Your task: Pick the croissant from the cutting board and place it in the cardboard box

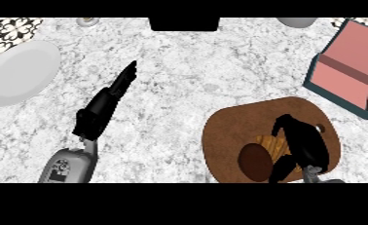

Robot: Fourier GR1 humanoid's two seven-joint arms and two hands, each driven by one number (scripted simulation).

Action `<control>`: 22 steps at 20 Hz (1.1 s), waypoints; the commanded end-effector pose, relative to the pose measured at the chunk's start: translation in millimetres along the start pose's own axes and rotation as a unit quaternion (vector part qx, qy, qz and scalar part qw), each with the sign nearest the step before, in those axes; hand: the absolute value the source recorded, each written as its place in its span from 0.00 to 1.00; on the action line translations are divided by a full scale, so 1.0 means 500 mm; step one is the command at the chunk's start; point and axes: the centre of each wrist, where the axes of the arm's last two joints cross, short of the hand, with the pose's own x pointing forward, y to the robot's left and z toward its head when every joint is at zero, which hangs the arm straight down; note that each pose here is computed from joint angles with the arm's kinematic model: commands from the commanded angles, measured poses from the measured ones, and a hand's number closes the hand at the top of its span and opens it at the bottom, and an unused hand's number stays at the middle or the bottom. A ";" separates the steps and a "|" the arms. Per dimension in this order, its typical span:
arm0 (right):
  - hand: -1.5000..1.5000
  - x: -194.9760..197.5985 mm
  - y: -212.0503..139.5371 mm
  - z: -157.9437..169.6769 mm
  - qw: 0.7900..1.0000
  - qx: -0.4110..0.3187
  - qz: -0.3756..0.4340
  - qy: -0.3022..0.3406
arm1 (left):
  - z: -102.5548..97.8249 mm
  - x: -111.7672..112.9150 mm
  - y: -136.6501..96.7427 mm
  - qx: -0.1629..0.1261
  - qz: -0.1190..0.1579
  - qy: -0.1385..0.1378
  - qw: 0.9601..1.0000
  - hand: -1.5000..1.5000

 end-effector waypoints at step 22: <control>1.00 0.057 -0.321 0.113 0.959 -0.278 -0.043 -0.021 | 0.021 -0.011 0.031 0.002 -0.007 0.003 1.000 0.50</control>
